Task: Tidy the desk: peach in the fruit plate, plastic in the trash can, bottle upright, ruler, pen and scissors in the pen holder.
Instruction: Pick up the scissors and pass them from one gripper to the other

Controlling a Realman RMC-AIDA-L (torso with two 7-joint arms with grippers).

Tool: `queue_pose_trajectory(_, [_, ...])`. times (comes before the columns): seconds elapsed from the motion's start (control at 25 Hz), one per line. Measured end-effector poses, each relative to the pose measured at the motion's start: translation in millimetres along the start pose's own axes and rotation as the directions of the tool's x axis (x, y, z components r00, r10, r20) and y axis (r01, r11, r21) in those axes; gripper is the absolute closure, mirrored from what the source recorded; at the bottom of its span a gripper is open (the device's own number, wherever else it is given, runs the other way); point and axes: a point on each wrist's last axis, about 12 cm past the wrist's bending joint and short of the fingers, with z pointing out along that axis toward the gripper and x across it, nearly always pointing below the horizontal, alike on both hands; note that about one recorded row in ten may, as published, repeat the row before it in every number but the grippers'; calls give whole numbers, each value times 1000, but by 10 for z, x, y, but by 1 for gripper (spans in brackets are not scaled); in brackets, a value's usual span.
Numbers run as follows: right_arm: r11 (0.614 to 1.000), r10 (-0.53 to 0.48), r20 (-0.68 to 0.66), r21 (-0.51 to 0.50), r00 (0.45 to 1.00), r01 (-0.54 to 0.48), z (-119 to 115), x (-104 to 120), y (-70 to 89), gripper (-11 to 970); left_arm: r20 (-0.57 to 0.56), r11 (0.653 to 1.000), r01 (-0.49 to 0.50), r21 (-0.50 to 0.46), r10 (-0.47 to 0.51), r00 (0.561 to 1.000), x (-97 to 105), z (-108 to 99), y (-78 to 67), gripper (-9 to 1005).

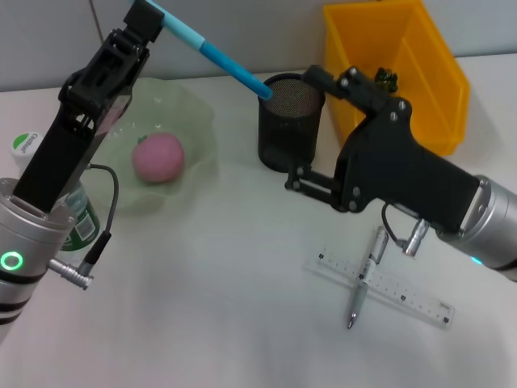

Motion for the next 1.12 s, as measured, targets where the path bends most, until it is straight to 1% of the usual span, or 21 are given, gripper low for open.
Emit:
queue_pose_trajectory(0.16, [1000,-10,15,-1,1000,10,61,-1,-31,202,10,1000,-6,-7,6,1000,1,-5,2,714])
queue_pose_trajectory(0.44, [998,-63,36,-6,997,63,187,15,14,202,30,1000,-17,-8,17,999,1,10,-2,711])
queue_pose_trajectory(0.72, [997,-73,53,4,996,73,286,16,-40,202,33,1000,-23,-18,24,999,7,9,5,707])
queue_pose_trajectory(1.12, [996,-90,38,-10,995,91,391,52,-99,202,40,999,-20,-29,21,999,10,8,11,702])
